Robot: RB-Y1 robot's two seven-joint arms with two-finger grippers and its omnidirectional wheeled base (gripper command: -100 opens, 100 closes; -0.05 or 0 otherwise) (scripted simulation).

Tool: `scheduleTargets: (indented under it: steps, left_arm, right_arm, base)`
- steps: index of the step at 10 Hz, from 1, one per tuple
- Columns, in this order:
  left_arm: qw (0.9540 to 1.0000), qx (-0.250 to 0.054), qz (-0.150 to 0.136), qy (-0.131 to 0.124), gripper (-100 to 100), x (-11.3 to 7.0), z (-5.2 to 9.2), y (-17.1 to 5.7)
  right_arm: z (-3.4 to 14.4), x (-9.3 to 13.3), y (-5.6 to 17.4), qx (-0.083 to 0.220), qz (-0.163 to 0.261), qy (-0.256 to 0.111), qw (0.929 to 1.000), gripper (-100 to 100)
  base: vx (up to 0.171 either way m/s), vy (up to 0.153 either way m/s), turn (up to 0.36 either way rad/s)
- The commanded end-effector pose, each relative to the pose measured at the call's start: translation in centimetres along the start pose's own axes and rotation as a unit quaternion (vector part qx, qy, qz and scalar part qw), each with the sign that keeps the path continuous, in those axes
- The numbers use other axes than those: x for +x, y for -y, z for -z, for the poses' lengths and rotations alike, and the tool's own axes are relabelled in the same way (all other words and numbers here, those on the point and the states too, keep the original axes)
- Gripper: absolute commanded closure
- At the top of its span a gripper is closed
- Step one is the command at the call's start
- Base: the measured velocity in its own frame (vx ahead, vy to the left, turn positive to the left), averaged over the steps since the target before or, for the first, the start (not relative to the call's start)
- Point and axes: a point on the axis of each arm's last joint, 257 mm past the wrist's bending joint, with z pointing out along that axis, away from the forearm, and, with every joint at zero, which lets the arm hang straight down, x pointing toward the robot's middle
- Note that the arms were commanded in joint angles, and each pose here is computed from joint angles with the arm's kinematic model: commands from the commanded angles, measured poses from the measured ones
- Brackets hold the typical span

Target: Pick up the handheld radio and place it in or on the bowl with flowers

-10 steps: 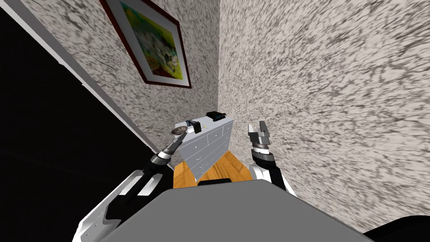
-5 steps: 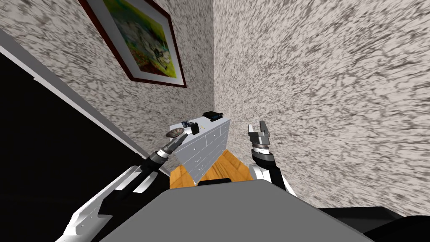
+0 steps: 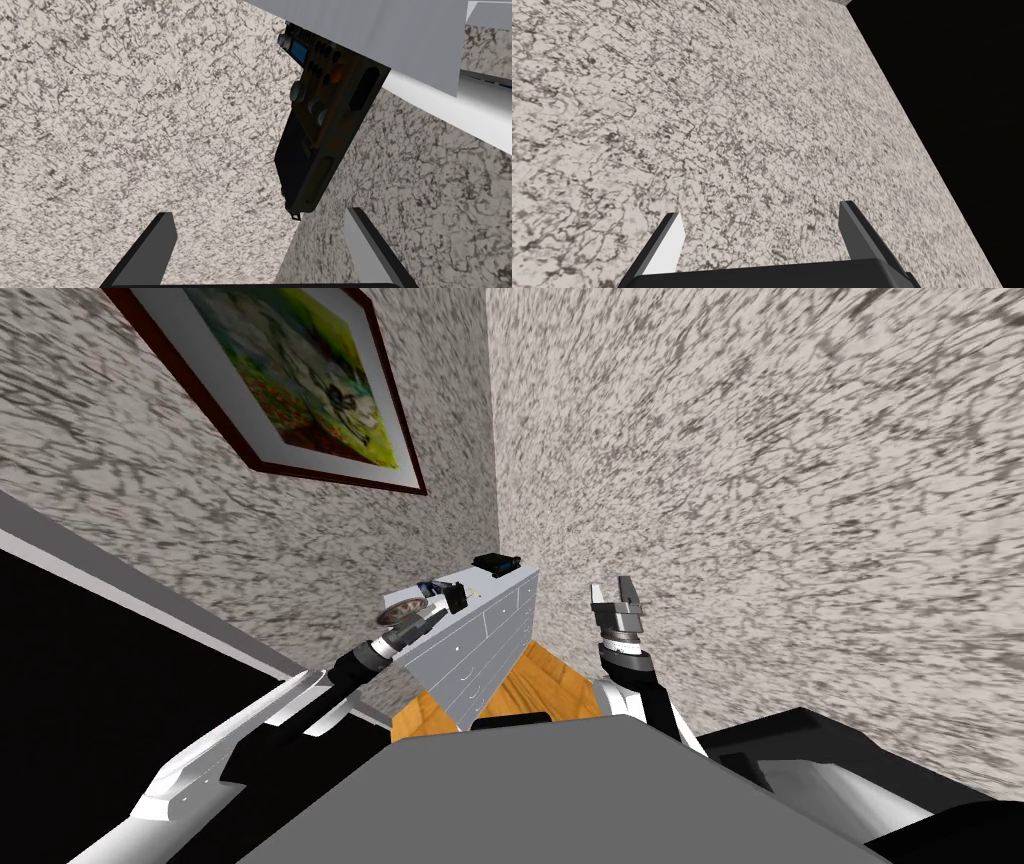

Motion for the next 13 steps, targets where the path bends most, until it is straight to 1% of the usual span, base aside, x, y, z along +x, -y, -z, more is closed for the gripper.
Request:
scheduleTargets:
  steps: [1, 4, 6, 8, 9, 10, 11, 12, 13]
  left_arm:
    - [0.9994, 0.0, -0.028, -0.022, -100, 0.1, 0.1, -1.0]
    - [0.9954, 0.003, -0.076, -0.059, -100, 0.0, 0.3, -2.3]
    - [0.992, 0.005, -0.101, -0.076, -100, -0.1, 0.3, -3.0]
    - [0.9888, 0.006, -0.12, -0.089, -100, -0.3, 0.3, -3.5]
    - [0.9865, 0.008, -0.132, -0.096, -100, -0.4, 0.3, -3.8]
    - [0.9879, 0.007, -0.125, -0.092, -100, -0.4, 0.4, -3.6]
    - [0.9877, 0.007, -0.126, -0.092, 0, -0.4, 0.4, -3.6]
    - [0.9877, 0.007, -0.126, -0.092, -100, -0.4, 0.4, -3.6]
    - [0.9877, 0.007, -0.126, -0.092, 100, -0.4, 0.4, -3.6]
  right_arm:
    - [0.0, 0.0, 0.0, 0.0, 0.0, 0.0, 1.0, 0]
    - [0.0, 0.0, 0.0, 0.0, 0.0, 0.0, 1.0, 0]
    - [0.0, 0.0, 0.0, 0.0, 0.0, 0.0, 1.0, 0]
    - [0.0, 0.0, 0.0, 0.0, 0.0, 0.0, 1.0, 0]
    - [0.0, 0.0, 0.0, 0.0, 0.0, 0.0, 1.0, 0]
    - [0.0, 0.0, 0.0, 0.0, 0.0, 0.0, 1.0, 0]
    - [0.0, 0.0, 0.0, 0.0, 0.0, 0.0, 1.0, 0]
    - [0.0, 0.0, 0.0, 0.0, 0.0, 0.0, 1.0, 0]
    - [0.0, 0.0, 0.0, 0.0, 0.0, 0.0, 1.0, 0]
  base:
    - [-0.015, 0.049, -0.195]
    - [-0.01, 0.042, -0.192]
    - [0.002, 0.034, -0.158]
    - [0.007, 0.025, -0.136]
    - [0.03, 0.024, -0.135]
    - [0.016, 0.015, -0.03]
    - [0.0, 0.0, 0.0]
    - [0.0, 0.0, 0.0]
    - [0.0, 0.0, 0.0]
